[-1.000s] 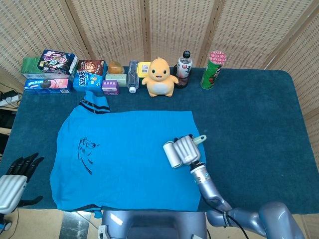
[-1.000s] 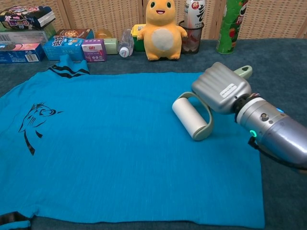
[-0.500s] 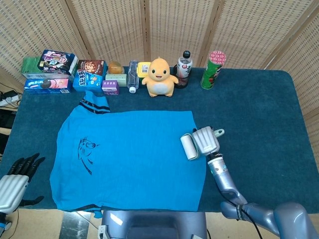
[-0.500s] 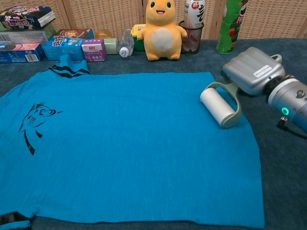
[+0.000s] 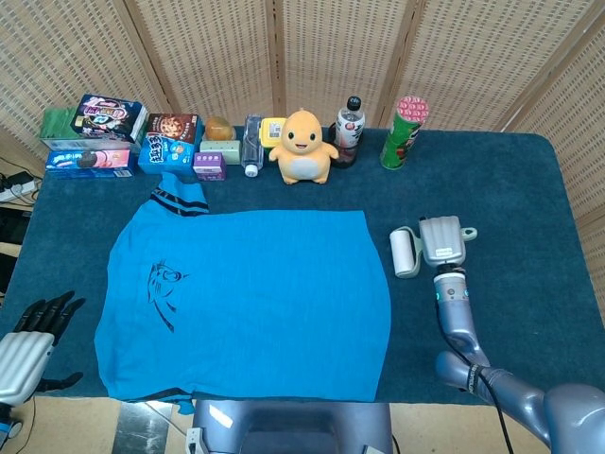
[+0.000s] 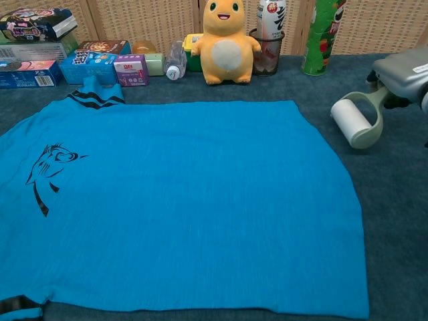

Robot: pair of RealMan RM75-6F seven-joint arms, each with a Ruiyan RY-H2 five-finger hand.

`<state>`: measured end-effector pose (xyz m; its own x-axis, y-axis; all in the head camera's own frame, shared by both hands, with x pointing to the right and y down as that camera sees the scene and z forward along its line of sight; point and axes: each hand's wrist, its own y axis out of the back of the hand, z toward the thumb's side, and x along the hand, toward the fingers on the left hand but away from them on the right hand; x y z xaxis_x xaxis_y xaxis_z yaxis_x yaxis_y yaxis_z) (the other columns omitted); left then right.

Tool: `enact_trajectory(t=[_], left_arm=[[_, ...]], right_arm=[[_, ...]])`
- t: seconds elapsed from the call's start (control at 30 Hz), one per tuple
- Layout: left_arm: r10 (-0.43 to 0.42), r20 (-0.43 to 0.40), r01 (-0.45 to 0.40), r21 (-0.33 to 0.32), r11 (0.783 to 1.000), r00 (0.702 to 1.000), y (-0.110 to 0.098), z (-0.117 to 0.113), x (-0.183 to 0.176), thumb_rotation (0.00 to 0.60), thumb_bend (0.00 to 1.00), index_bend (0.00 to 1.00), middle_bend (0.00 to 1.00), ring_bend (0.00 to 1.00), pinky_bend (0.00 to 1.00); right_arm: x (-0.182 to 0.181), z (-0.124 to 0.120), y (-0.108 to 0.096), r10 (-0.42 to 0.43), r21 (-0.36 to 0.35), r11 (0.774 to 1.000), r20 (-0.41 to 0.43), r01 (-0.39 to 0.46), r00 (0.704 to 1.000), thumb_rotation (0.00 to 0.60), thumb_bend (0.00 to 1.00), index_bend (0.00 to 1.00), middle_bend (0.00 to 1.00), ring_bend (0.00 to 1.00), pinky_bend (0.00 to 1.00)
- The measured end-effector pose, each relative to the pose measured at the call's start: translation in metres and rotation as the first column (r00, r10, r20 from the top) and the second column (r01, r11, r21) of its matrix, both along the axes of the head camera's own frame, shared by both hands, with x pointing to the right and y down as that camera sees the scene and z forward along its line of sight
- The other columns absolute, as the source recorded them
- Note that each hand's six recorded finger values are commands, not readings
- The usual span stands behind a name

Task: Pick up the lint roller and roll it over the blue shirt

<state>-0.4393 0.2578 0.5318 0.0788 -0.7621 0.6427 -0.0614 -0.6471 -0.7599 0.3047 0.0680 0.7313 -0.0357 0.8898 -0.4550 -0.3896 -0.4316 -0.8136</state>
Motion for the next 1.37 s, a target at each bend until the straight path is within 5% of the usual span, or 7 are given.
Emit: enact_trajectory(t=[0.07,0.13,0.23,0.33,0.77,1.13,1.37], left_arm=[[0.000,0.000,0.000,0.000,1.000,1.000,0.000,0.000,0.000,0.600,0.09,0.00,0.00,0.00,0.01],[-0.001,0.001,0.001,0.000,1.000,1.000,0.000,0.000,0.000,0.600,0.09,0.00,0.00,0.00,0.01],[-0.002,0.001,0.002,0.000,1.000,1.000,0.000,0.000,0.000,0.600,0.09,0.00,0.00,0.00,0.01],[-0.001,0.001,0.001,-0.001,1.000,1.000,0.000,0.000,0.000,0.600,0.09,0.00,0.00,0.00,0.01],[0.005,-0.010,-0.005,-0.003,1.000,1.000,0.001,-0.001,0.001,0.600,0.09,0.00,0.00,0.00,0.01],[0.021,0.004,-0.021,0.007,1.000,1.000,0.003,-0.004,0.000,0.600,0.09,0.00,0.00,0.00,0.01],[0.020,0.028,-0.021,0.048,0.999,0.999,0.003,-0.009,0.000,0.600,0.09,0.00,0.00,0.00,0.01]], right_arm=[[0.007,0.004,0.002,0.038,-0.015,0.999,0.007,-0.038,0.999,0.600,1.00,0.48,0.67,0.78,0.97],[0.014,0.008,0.005,0.067,-0.029,0.997,0.005,-0.067,0.998,0.600,0.91,0.26,0.44,0.52,0.74],[0.017,0.012,0.012,0.077,-0.060,0.995,0.003,-0.077,0.997,0.600,0.28,0.00,0.05,0.06,0.29],[0.015,0.016,0.019,0.084,-0.121,0.989,0.022,-0.080,0.996,0.600,0.00,0.00,0.00,0.00,0.13],[-0.002,-0.050,0.036,0.082,-0.189,0.981,0.183,-0.047,0.980,0.600,0.00,0.00,0.00,0.00,0.03],[0.025,-0.099,0.069,-0.048,-0.023,0.998,0.423,0.064,0.905,0.600,0.00,0.00,0.00,0.00,0.04],[0.077,-0.129,0.112,-0.104,0.127,0.990,0.433,0.053,0.895,0.600,0.00,0.01,0.00,0.00,0.04]])
